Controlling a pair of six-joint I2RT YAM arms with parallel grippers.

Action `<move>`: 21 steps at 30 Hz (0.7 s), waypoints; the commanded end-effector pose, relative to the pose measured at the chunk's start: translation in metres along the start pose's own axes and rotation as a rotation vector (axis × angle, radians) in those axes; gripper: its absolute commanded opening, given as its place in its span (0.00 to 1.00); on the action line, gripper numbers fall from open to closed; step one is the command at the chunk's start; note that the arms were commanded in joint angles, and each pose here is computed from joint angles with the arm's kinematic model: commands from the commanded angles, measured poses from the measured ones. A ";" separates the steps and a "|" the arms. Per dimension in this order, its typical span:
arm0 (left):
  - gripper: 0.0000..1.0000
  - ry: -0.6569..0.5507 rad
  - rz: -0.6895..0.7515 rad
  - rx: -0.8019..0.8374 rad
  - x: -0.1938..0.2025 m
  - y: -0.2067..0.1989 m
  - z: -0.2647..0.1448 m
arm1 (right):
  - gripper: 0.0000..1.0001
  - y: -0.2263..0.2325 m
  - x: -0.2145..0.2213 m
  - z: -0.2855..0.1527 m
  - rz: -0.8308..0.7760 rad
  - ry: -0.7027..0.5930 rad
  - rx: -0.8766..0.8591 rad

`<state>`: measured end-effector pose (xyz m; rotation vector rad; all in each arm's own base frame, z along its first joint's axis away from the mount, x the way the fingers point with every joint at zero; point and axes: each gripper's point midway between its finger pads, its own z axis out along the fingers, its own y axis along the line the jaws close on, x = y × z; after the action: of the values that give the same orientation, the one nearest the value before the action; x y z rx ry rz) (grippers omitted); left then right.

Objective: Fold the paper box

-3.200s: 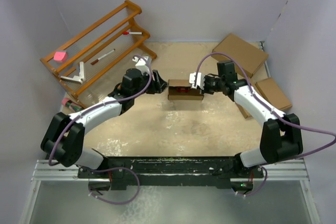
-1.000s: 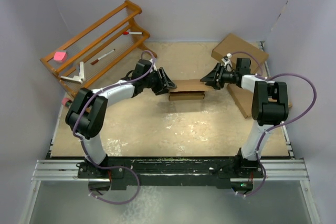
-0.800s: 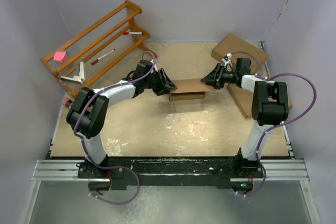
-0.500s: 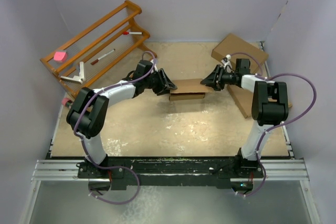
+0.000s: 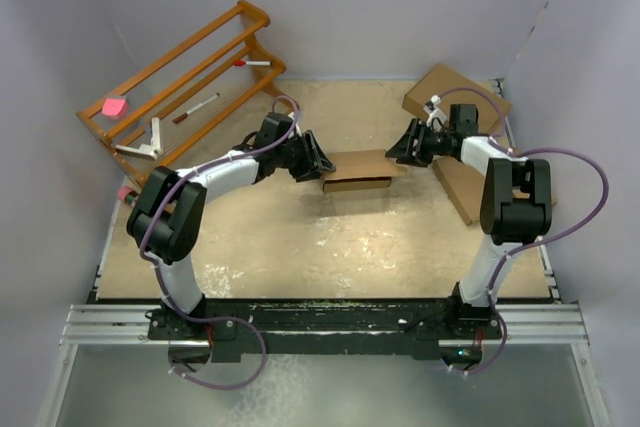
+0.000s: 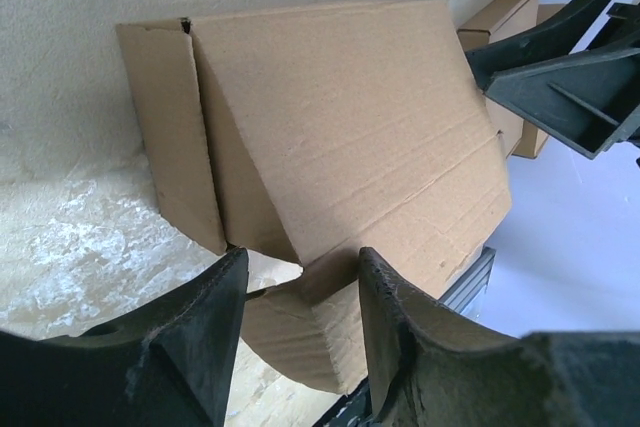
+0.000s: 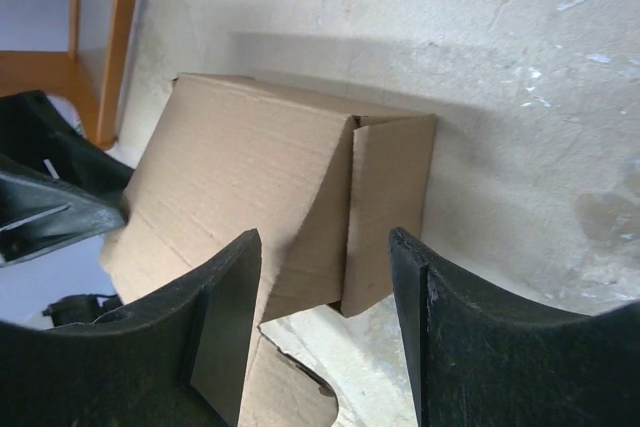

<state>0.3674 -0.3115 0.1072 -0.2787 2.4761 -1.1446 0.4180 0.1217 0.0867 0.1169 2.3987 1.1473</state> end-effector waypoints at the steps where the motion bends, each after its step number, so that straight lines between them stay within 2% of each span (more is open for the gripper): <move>1: 0.52 -0.030 0.074 0.028 -0.013 -0.020 -0.005 | 0.59 0.009 -0.017 -0.012 -0.103 -0.042 0.045; 6: 0.53 -0.011 0.092 0.005 -0.011 -0.015 -0.004 | 0.58 -0.001 -0.011 -0.006 -0.120 -0.015 0.086; 21: 0.53 0.062 0.121 -0.132 0.007 0.036 0.014 | 0.56 -0.027 0.001 0.006 -0.167 0.040 0.210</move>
<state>0.3610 -0.2993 0.0697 -0.1830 2.6043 -0.9878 0.4144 0.1133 0.0640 0.0060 2.4975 0.9117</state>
